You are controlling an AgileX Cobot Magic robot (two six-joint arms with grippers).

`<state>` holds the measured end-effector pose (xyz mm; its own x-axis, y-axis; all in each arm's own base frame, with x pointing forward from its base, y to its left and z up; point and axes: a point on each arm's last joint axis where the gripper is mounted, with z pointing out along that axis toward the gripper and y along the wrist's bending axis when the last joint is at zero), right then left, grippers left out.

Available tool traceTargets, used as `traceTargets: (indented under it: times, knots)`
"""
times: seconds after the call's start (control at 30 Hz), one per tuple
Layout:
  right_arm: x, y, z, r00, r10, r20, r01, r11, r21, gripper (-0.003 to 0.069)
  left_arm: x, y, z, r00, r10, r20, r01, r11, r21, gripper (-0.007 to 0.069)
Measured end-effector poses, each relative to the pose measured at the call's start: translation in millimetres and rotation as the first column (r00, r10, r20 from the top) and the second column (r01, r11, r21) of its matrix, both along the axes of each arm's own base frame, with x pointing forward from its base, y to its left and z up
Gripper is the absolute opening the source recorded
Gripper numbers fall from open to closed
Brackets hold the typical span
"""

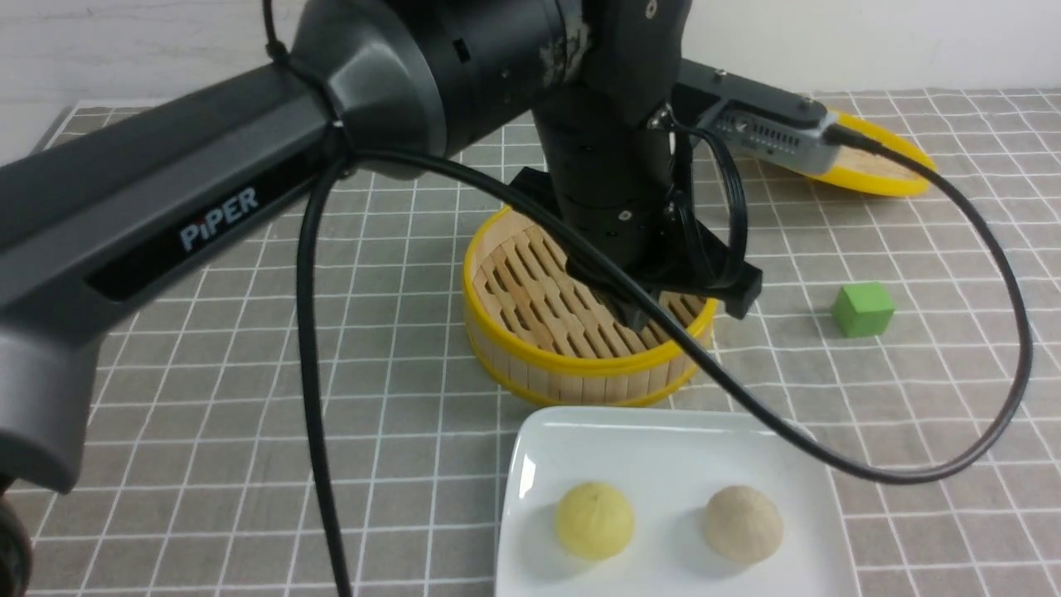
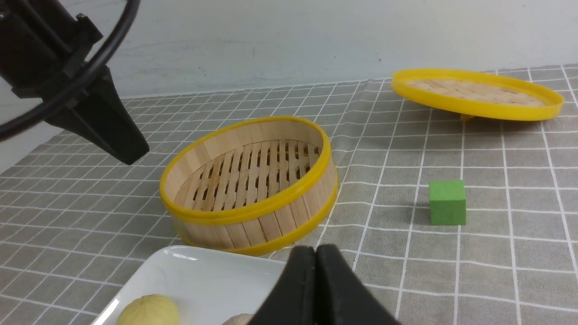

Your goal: Put the steamed buns into the plate on the grey tablecloth.

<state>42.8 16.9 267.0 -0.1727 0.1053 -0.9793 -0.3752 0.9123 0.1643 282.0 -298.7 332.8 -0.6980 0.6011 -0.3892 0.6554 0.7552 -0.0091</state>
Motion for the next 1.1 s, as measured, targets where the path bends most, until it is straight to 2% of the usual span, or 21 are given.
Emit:
traceTargets:
  times: [0.27, 0.43, 0.67, 0.8, 0.9, 1.1]
  knots:
    - [0.0, 0.0, 0.2, 1.000, 0.000, 0.002, 0.000, 1.000, 0.001, 0.0011, 7.6, 7.1, 1.3, 0.994, 0.087, 0.072, -0.091, 0.995, 0.049, 0.0006]
    - [4.1, -1.2, -10.0, 0.998, -0.060, -0.001, 0.060, 0.998, -0.001, 0.0015, 6.2, 13.0, 12.4, 0.989, 0.098, 0.114, -0.104, 0.993, 0.046, 0.0012]
    - [9.8, -7.9, -62.1, 0.973, -0.219, -0.068, 0.217, 0.975, -0.034, 0.0022, -7.8, 33.4, 67.3, 0.964, 0.121, 0.236, -0.112, 0.992, -0.050, 0.0014]
    - [10.6, -13.2, -90.5, 0.940, -0.317, -0.128, 0.311, 0.948, -0.062, 0.0027, -31.2, 59.6, 118.6, 0.934, 0.130, 0.334, -0.084, 0.985, -0.148, 0.0016]
    - [10.5, -15.7, -91.5, 0.923, -0.359, -0.138, 0.353, 0.933, -0.068, 0.0029, -52.6, 85.0, 151.8, 0.902, 0.143, 0.408, -0.063, 0.977, -0.203, 0.0016]
    - [9.8, -16.6, -92.3, 0.915, -0.372, -0.155, 0.364, 0.928, -0.076, 0.0031, -101.1, 146.3, 208.6, 0.804, 0.218, 0.554, -0.049, 0.952, -0.303, 0.0019]
